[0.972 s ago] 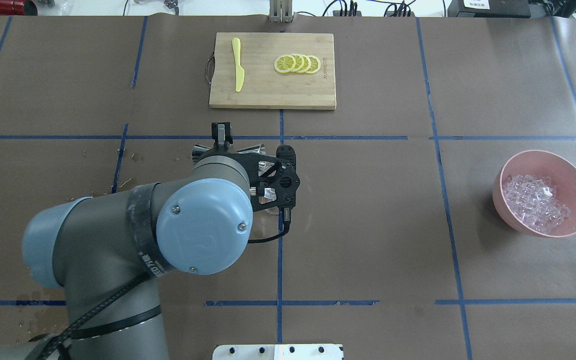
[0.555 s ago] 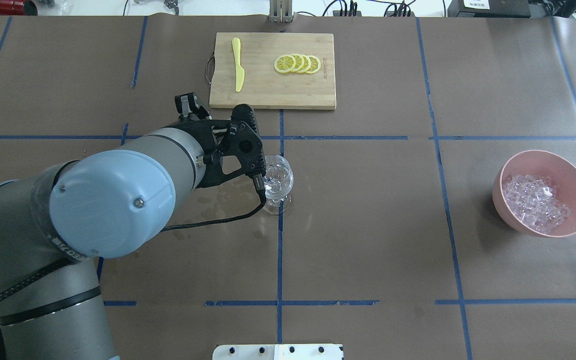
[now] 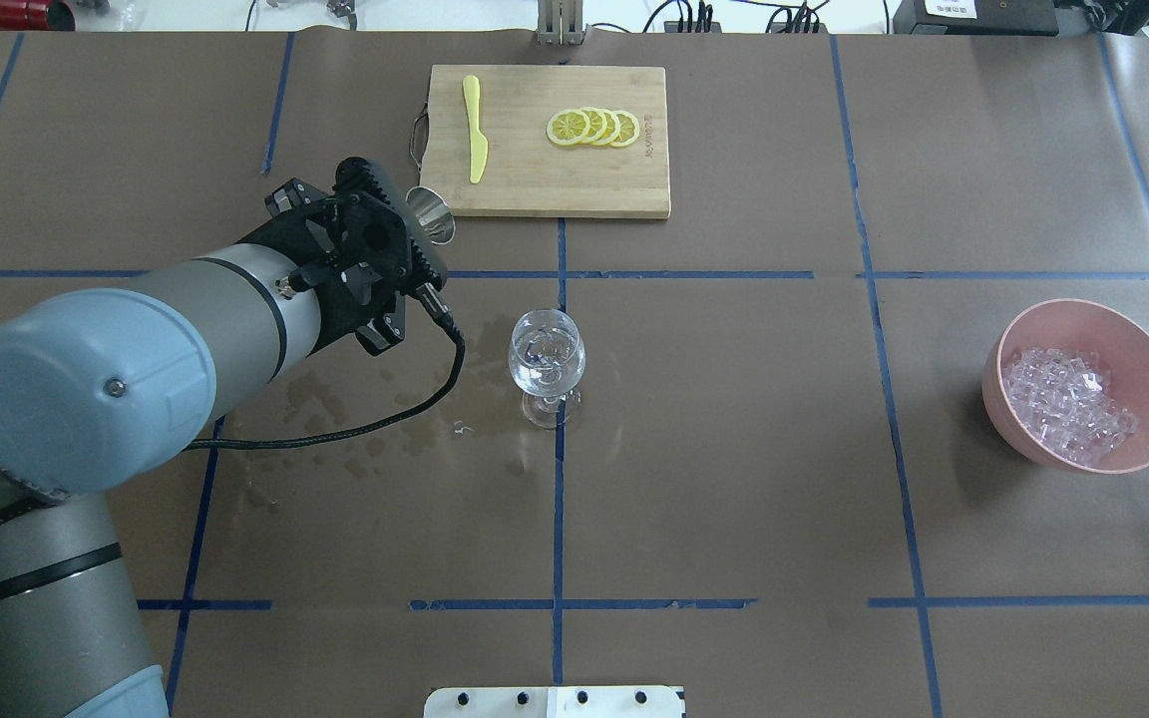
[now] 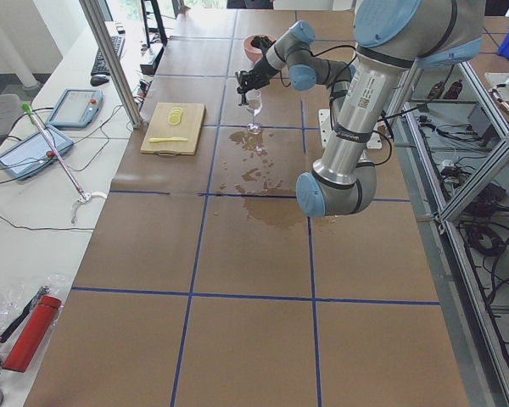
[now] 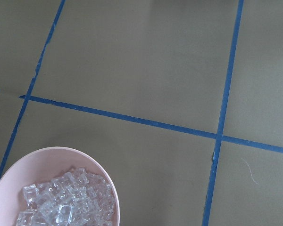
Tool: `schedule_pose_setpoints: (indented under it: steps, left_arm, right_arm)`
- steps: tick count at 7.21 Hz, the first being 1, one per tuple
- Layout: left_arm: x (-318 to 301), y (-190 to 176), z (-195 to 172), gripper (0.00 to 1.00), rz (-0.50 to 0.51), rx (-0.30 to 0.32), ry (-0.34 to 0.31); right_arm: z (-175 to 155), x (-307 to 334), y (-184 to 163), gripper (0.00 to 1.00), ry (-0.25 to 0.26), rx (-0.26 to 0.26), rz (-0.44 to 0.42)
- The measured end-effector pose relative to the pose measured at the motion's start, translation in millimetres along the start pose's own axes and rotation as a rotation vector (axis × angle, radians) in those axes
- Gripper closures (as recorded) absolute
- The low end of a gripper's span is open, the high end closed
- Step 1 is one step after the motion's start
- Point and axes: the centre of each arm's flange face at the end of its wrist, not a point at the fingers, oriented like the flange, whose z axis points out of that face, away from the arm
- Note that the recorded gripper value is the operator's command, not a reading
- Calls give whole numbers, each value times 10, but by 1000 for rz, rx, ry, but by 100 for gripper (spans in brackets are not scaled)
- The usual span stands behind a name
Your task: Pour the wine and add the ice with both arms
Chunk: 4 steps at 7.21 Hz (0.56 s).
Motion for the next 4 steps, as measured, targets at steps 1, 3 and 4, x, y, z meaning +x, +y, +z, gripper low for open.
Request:
schedule_pose_setpoints:
  steps: [1,3,4]
  left_arm:
    - [-41,121,32,100,-90,6,-4]
    - [-127,478,18,100,-274,51,5]
    - [-196,783,-10,100,-325,88,14]
  right_arm:
    - [1,2,10,0,0,-1,1]
    - [4,7,28,0,0,-3,2]
    - [5,9,33,0,0,-3,2]
